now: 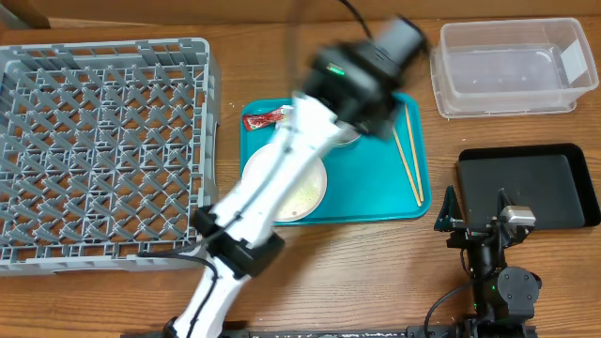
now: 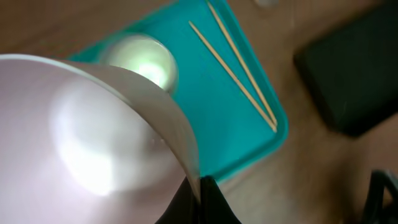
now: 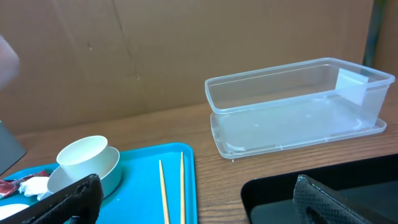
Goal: Sort waste into correct bins and load items into the dishwasher
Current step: 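Lift the pink cup and carry it left over the dish rack, then lower the pink cup into the rack and release it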
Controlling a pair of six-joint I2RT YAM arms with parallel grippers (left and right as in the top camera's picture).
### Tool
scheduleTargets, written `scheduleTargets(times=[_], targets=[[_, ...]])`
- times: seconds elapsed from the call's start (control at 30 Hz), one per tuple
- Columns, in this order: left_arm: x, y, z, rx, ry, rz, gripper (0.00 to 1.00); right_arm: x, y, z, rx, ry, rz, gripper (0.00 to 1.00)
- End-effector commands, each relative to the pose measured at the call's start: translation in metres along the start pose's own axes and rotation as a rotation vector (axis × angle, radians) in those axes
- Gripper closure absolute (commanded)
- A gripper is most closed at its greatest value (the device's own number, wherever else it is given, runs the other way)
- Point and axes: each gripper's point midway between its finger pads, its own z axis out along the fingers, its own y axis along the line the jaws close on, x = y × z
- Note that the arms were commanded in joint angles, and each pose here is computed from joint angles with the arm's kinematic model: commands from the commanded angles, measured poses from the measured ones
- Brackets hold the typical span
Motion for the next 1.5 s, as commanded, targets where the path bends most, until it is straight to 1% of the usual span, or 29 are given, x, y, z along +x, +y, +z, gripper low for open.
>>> scheduleTargets(times=[0.0, 0.07, 0.13, 0.2, 0.37, 0.47, 0.57, 0.6, 0.7, 0.8, 0.87, 1.0, 1.1, 1.33, 1.47], targets=[[-0.024, 0.060, -0.033, 0.063, -0.083, -0.142, 0.96, 0.001, -0.001, 0.000, 0.000, -0.006, 0.005, 0.00], [-0.030, 0.092, -0.040, 0.129, -0.088, -0.233, 0.96, 0.001, -0.001, 0.000, 0.000, -0.006, 0.005, 0.00], [-0.033, 0.127, -0.047, 0.240, -0.088, -0.324, 0.96, 0.001, -0.001, 0.000, 0.000, -0.006, 0.005, 0.00], [-0.032, 0.161, -0.054, 0.319, -0.092, -0.419, 0.96, 0.001, -0.001, 0.000, 0.000, -0.006, 0.005, 0.00], [-0.012, 0.261, -0.067, 0.397, -0.133, -0.612, 0.96, 0.001, -0.001, 0.000, 0.000, -0.006, 0.005, 0.00], [0.000, 0.293, -0.078, 0.554, -0.178, -0.669, 0.96, 0.001, -0.001, 0.000, 0.000, -0.006, 0.005, 0.00], [0.009, 0.316, -0.092, 0.771, -0.270, -0.701, 0.96, 0.001, -0.001, 0.000, 0.000, -0.006, 0.005, 0.00], [0.013, 0.325, -0.094, 0.811, -0.296, -0.713, 0.96, 0.001, -0.001, 0.000, 0.000, -0.006, 0.005, 0.00], [0.033, 0.357, -0.090, 0.851, -0.344, -0.779, 0.96, 0.001, -0.001, 0.000, 0.000, -0.006, 0.005, 0.00], [0.057, 0.389, -0.083, 0.842, -0.389, -0.836, 0.96, 0.001, -0.001, 0.000, 0.000, -0.006, 0.005, 0.00], [0.069, 0.407, -0.085, 0.841, -0.439, -0.847, 0.96, 0.001, -0.001, 0.000, 0.000, -0.006, 0.005, 0.00], [0.086, 0.426, -0.091, 0.863, -0.531, -0.849, 0.96, 0.001, -0.001, 0.000, 0.000, -0.006, 0.005, 0.00], [0.092, 0.427, -0.083, 0.890, -0.556, -0.846, 0.96, 0.001, -0.001, 0.000, 0.000, -0.006, 0.005, 0.00], [0.098, 0.424, -0.056, 0.940, -0.633, -0.782, 0.96, 0.001, -0.001, 0.000, 0.000, -0.006, 0.005, 0.00], [0.096, 0.430, -0.053, 0.961, -0.689, -0.753, 0.96, 0.001, -0.001, 0.000, 0.000, -0.006, 0.005, 0.00]])
